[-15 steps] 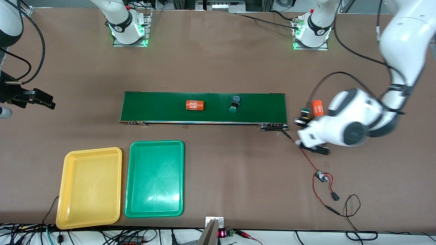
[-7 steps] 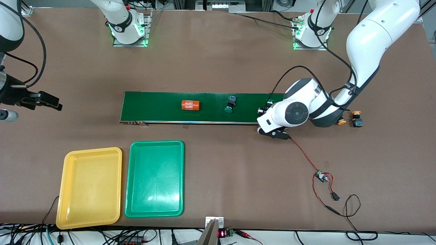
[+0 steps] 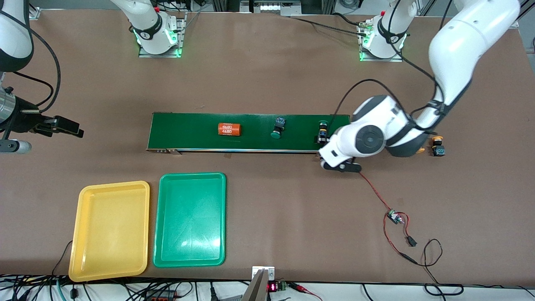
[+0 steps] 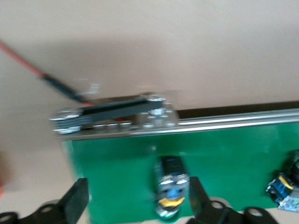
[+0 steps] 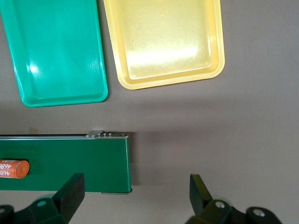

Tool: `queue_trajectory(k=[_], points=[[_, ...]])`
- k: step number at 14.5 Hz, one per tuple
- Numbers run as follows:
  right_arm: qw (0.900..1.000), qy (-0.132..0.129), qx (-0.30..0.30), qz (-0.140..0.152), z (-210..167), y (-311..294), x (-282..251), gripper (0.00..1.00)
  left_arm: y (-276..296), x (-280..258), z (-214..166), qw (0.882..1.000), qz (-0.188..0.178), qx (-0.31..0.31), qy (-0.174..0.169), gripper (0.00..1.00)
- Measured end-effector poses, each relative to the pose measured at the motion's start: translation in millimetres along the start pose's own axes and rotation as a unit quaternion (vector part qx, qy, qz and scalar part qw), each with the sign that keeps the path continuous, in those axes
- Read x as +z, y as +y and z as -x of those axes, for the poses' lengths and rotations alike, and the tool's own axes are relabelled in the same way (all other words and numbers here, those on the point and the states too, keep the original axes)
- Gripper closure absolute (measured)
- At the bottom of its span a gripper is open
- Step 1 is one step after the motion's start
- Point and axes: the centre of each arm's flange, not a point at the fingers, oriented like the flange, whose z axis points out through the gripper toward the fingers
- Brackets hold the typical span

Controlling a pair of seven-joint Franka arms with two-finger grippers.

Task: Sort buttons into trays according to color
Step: 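Place the blue button on the belt and open the left gripper, then grasp the button with the right gripper while the left gripper grasps the battery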

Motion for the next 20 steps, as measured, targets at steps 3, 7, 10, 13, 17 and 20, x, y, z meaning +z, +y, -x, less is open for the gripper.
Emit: queue_trajectory(k=[3, 7, 10, 13, 17, 20], points=[[1.000, -0.004, -0.003, 0.000, -1.3, -3.9, 4.5, 0.00, -65.8, -47.6, -14.6, 0.998, -0.015, -0.054, -0.008, 0.00], [1.000, -0.015, -0.014, 0.000, -5.3, -17.0, 17.7, 0.00, -163.7, -49.3, -27.0, 0.993, -0.023, -0.106, -0.035, 0.00], [1.000, -0.020, -0.019, 0.000, -6.8, -24.0, 23.7, 0.00, -215.8, -4.8, -31.5, 0.991, -0.035, -0.104, -0.079, 0.00], [0.999, -0.025, -0.031, 0.001, -5.6, -39.0, 26.2, 0.00, -240.1, 54.1, -22.0, 0.987, -0.034, -0.092, -0.125, 0.00], [0.998, -0.043, -0.050, 0.003, -4.9, -77.0, 43.6, 0.00, -238.4, 105.8, -1.9, 0.988, -0.025, -0.074, -0.132, 0.00], [0.995, -0.056, -0.083, 0.004, -1.8, -126.9, 63.6, 0.00, -231.4, 131.8, 12.9, 0.992, -0.027, -0.052, -0.108, 0.04]])
